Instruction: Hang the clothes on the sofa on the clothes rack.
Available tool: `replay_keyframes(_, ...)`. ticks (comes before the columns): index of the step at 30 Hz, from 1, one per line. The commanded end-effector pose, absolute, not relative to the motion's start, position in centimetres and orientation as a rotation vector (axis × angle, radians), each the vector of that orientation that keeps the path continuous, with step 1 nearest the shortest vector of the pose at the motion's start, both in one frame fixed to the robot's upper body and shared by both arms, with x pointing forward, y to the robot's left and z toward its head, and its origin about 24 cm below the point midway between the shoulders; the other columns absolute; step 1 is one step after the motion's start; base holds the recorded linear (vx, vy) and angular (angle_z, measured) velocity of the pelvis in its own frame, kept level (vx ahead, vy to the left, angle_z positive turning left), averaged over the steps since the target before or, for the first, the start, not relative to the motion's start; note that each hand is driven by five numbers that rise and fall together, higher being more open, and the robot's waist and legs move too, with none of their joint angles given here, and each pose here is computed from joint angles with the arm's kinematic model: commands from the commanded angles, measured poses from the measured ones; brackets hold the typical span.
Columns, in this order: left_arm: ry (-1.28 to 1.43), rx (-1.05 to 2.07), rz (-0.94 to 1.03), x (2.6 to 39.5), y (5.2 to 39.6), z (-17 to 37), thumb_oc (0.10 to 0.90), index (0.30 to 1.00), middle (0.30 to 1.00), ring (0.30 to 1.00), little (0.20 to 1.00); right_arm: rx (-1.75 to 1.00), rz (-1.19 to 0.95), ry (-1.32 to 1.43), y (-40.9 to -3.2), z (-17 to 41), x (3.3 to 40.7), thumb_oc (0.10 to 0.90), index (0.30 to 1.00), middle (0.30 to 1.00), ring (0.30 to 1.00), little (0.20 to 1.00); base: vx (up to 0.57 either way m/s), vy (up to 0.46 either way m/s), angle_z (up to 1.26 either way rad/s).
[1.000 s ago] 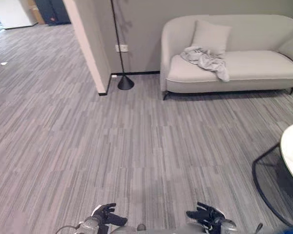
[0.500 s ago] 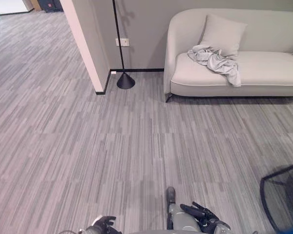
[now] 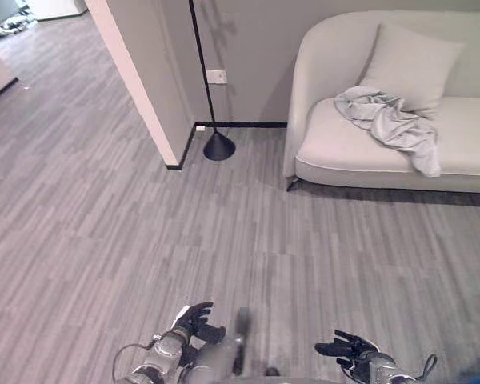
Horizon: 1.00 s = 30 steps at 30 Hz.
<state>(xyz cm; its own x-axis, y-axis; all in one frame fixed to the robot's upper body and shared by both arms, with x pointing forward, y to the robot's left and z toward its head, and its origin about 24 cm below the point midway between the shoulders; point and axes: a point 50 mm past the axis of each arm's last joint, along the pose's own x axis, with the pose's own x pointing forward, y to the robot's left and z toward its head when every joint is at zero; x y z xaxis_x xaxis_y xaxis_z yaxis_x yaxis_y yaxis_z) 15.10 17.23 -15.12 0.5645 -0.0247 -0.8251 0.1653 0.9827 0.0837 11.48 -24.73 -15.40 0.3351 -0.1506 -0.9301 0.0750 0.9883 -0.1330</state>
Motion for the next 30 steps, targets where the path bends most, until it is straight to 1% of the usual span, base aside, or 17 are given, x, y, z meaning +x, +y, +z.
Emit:
replay_keyframes(1, 1.265, 0.23, -0.011, 7.1, 21.5, -17.0, 0.8, 0.9, 0.9, 0.9, 0.9, -0.042, -0.011, 1.21, -21.3, -16.2, 11.0, 0.8, 0.9, 0.9, 0.9, 0.9, 0.58, 0.032, -0.59)
replay_keyframes(2, 1.305, 0.222, 0.004, 6.1, 21.8, -17.1, 0.8, 0.9, 0.9, 0.9, 0.9, -0.063, 0.022, 1.222, -21.0, -16.3, 10.7, 0.8, 0.9, 0.9, 0.9, 0.9, 0.41, 0.061, -0.56)
replay_keyframes(3, 1.327, 0.246, 0.002, 5.7, 22.3, -17.1, 0.8, 0.9, 0.9, 0.9, 0.9, -0.08, 0.083, 1.201, -20.1, -16.3, 11.2, 0.8, 0.9, 0.9, 0.9, 0.9, 0.4, 0.063, -0.48)
replay_keyframes(7, 1.296, 0.26, -0.007, 6.4, 22.3, -17.0, 0.8, 0.9, 0.9, 0.9, 0.9, -0.084, 0.063, 1.177, -20.2, -16.1, 11.6, 0.8, 0.9, 0.9, 0.9, 0.9, 0.41, 0.071, 0.12)
replay_keyframes(8, 1.278, 0.273, -0.015, 6.9, 22.4, -16.9, 0.8, 0.9, 0.9, 0.9, 0.9, -0.08, 0.059, 1.169, -20.2, -16.1, 11.7, 0.8, 0.9, 0.9, 0.9, 0.9, 0.4, -0.136, 0.68)
replay_keyframes(9, 1.221, 0.321, -0.063, 8.5, 22.0, -16.6, 0.8, 0.9, 0.9, 0.9, 0.9, -0.081, 0.055, 1.159, -20.2, -16.0, 11.9, 0.8, 0.9, 0.9, 0.9, 0.9, 0.5, -0.213, 0.48)
replay_keyframes(11, 1.16, 0.354, -0.094, 10.2, 21.7, -16.3, 0.8, 0.9, 0.9, 0.9, 0.9, -0.087, 0.06, 1.161, -20.2, -16.0, 11.9, 0.8, 0.9, 0.9, 0.9, 0.9, 0.38, -0.323, 0.46)
replay_keyframes(13, 1.1, 0.354, -0.08, 11.9, 21.5, -15.8, 0.8, 0.9, 0.9, 0.9, 0.9, -0.076, 0.052, 1.172, -20.0, -16.1, 11.7, 0.8, 0.9, 0.9, 0.9, 0.9, 0.37, -0.466, 0.5)
replay_keyframes(14, 1.077, 0.332, -0.052, 12.6, 21.6, -15.6, 0.8, 0.9, 0.9, 0.9, 0.9, -0.065, 0.052, 1.2, -19.8, -16.4, 11.0, 0.8, 0.9, 0.9, 0.9, 0.9, 0.3, -0.391, 0.54)
replay_keyframes(16, 1.066, 0.324, -0.041, 13.0, 21.5, -15.5, 0.8, 0.9, 0.9, 0.9, 0.9, -0.061, 0.056, 1.221, -19.7, -16.6, 10.4, 0.8, 0.9, 0.9, 0.9, 0.9, 0.23, -0.324, 0.48)
replay_keyframes(20, 1.074, 0.326, -0.037, 12.7, 21.7, -15.5, 0.8, 0.9, 0.9, 0.9, 0.9, -0.062, 0.074, 1.249, -19.4, -16.8, 9.5, 0.8, 0.9, 0.9, 0.9, 0.9, 0.24, -0.428, 0.39)
replay_keyframes(22, 1.13, 0.343, -0.04, 11.1, 22.0, -16.0, 0.8, 0.9, 0.9, 0.9, 0.9, -0.076, 0.102, 1.254, -19.0, -16.9, 9.3, 0.8, 0.9, 0.9, 0.9, 0.9, 0.22, -0.608, 0.21)
replay_keyframes(24, 1.15, 0.349, -0.035, 10.6, 22.2, -16.1, 0.8, 0.9, 0.9, 0.9, 0.9, -0.088, 0.119, 1.253, -18.9, -16.9, 9.4, 0.8, 0.9, 0.9, 0.9, 0.9, 0.11, -0.438, -0.01)
replay_keyframes(27, 1.193, 0.367, 0.008, 9.2, 23.0, -16.3, 0.8, 0.9, 0.9, 0.9, 0.9, -0.165, 0.191, 1.275, -18.1, -17.1, 9.2, 0.8, 0.9, 0.9, 0.9, 0.9, 0.12, -0.594, -0.12)
replay_keyframes(30, 1.163, 0.298, 0.085, 9.7, 22.8, -16.2, 0.8, 0.9, 0.9, 0.9, 0.9, -0.174, 0.162, 1.242, -18.7, -16.8, 10.1, 0.8, 0.9, 0.9, 0.9, 0.9, 0.03, -0.415, 0.13)
